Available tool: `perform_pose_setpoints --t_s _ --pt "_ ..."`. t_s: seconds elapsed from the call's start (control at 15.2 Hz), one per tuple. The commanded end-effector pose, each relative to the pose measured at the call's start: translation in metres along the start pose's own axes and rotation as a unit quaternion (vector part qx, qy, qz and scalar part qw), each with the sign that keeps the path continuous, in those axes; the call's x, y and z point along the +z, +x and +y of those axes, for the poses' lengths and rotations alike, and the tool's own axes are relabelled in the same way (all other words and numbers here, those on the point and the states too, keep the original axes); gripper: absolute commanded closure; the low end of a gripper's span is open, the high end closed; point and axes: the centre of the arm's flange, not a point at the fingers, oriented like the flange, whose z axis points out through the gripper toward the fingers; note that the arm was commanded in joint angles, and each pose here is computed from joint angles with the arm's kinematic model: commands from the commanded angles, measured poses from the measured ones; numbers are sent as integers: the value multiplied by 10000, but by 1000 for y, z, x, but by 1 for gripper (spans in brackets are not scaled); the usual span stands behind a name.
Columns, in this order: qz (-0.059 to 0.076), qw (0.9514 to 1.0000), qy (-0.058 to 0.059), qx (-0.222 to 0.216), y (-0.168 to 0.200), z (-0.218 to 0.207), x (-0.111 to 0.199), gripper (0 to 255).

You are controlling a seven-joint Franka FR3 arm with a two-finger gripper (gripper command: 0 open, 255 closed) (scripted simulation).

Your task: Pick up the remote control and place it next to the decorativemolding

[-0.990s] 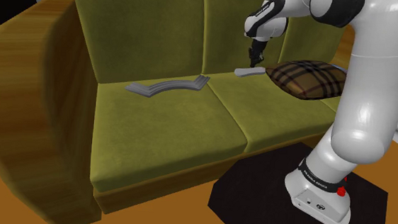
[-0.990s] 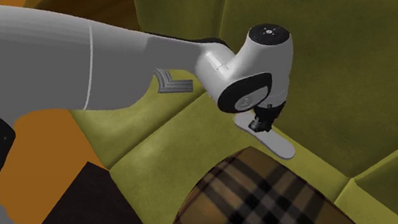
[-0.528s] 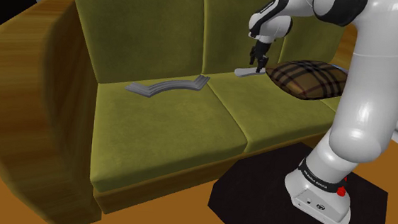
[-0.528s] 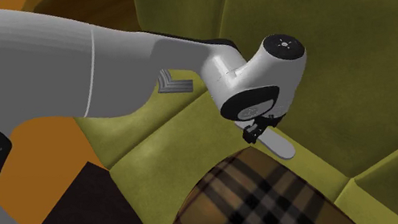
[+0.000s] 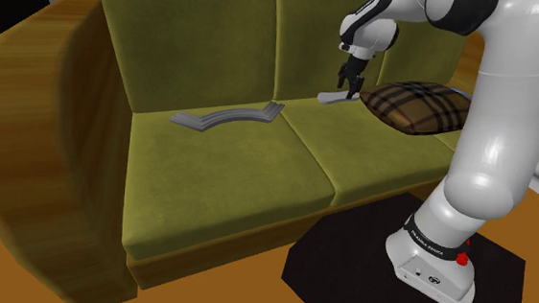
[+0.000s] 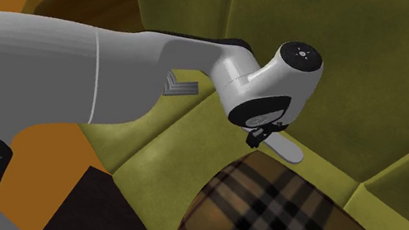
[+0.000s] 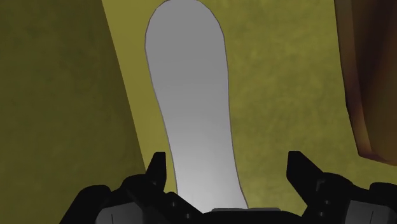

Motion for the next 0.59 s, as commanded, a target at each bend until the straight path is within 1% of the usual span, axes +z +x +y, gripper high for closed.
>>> perform_pose_setpoints --t_s 0.0,0.33,0.4,0.53 --pt "-325 9989 -335 12 -7 9 24 0" --pt "-325 9989 -335 12 -7 9 24 0" --pt "-325 9989 -336 11 -6 2 25 255" --pt "-329 9989 -333 12 -9 6 31 255"
